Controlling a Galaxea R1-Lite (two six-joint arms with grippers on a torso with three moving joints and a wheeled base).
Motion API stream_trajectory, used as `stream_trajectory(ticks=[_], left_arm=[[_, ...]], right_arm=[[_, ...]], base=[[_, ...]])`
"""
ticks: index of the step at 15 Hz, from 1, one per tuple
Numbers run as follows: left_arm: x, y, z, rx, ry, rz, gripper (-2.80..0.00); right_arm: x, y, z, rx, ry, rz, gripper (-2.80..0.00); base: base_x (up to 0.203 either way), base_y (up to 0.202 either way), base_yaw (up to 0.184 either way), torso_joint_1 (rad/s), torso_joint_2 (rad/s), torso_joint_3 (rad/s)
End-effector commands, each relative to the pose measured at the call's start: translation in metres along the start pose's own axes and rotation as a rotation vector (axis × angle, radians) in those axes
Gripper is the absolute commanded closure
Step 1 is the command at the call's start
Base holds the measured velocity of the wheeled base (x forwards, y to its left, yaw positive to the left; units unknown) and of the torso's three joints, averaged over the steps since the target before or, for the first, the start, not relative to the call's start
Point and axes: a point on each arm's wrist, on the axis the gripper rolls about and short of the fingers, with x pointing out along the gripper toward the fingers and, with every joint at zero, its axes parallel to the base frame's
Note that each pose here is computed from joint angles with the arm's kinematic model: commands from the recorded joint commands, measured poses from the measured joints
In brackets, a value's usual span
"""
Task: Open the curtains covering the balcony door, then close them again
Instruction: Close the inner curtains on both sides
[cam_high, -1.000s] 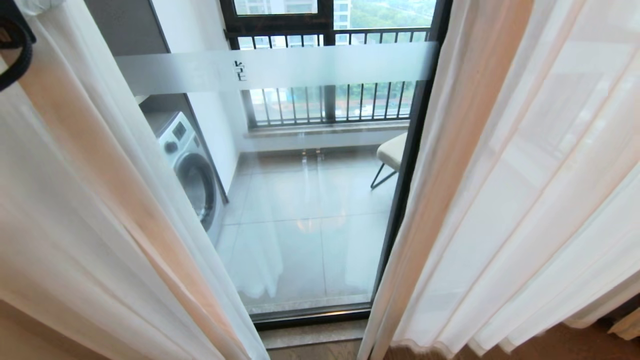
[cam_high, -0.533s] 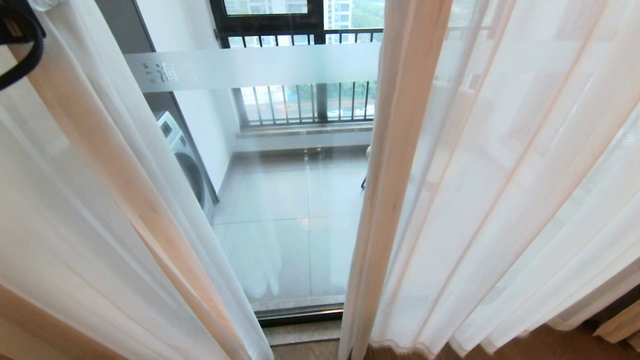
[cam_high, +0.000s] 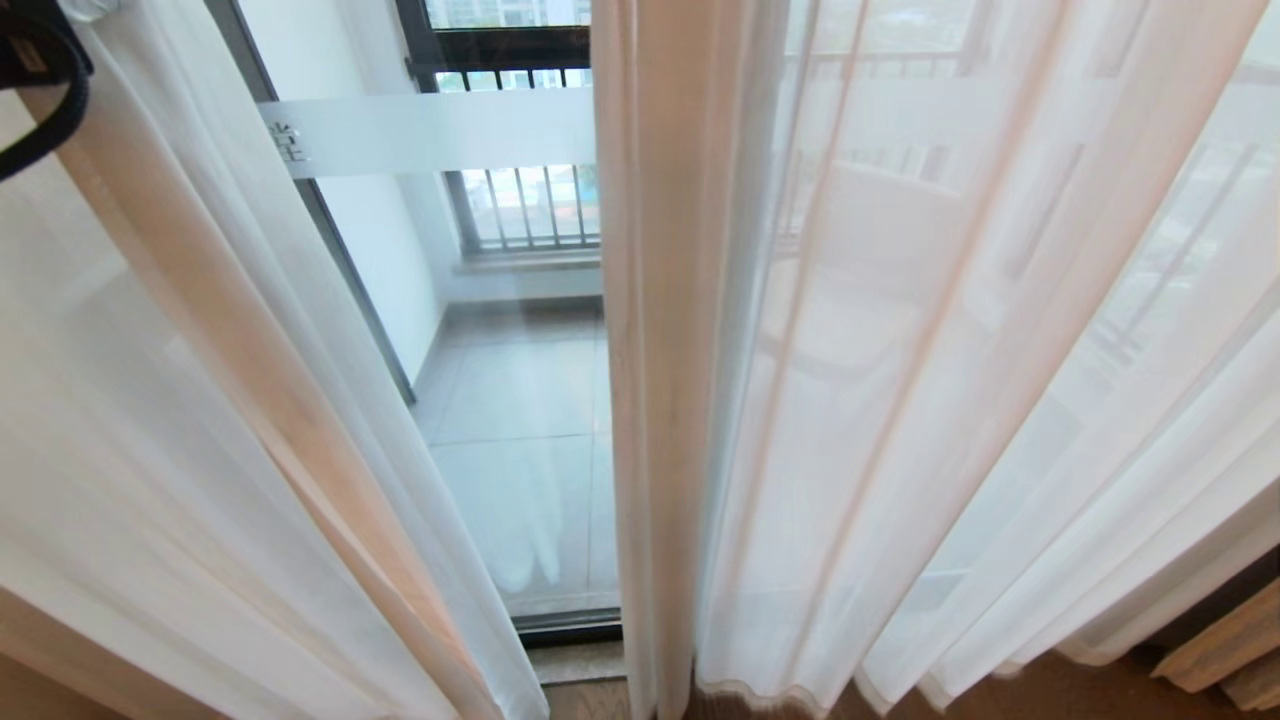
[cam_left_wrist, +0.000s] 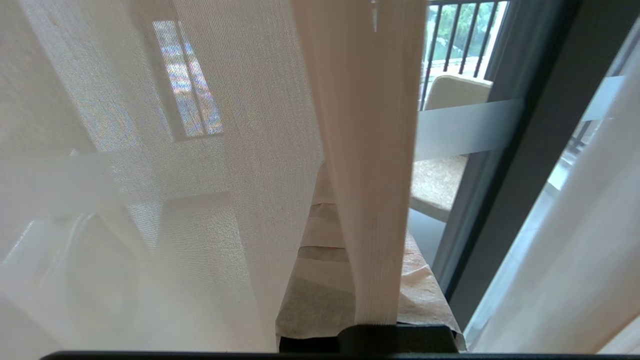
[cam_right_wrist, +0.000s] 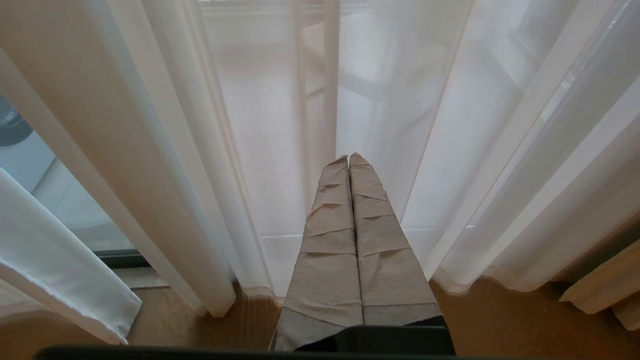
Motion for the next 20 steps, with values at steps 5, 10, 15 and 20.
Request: stream_trajectory(ticks=[5,10,15,20], left_arm=[[0.0003,0.0001,0.001,0.0,-0.004,0.001,0.0],[0.0014,0.0002,0.0001,0.0,0.0,0.001,0.0],[0.0053,0.0,-0.0007,0.0,0.005,0.0,0.0],[0.0078,0.0003,-0.0003,0.0,0.004,0.002,0.0]], right_arm=[[0.0001,0.0,0.0,0.0,0.001,0.001,0.0],[0.0001,0.0,0.0,0.0,0.001,0.0,0.0],[0.0001,0.0,0.0,0.0,0.001,0.001,0.0],[0.0001,0.0,0.0,0.0,0.001,0.001,0.0]], base=[[0.0,-0.191,0.002,0.002,0.0,0.004],[0.0,-0.19,0.003,0.003,0.0,0.001],[0.0,-0.187,0.001,0.001,0.0,0.001],[0.0,-0.188,0.0,0.004,0.0,0.003]])
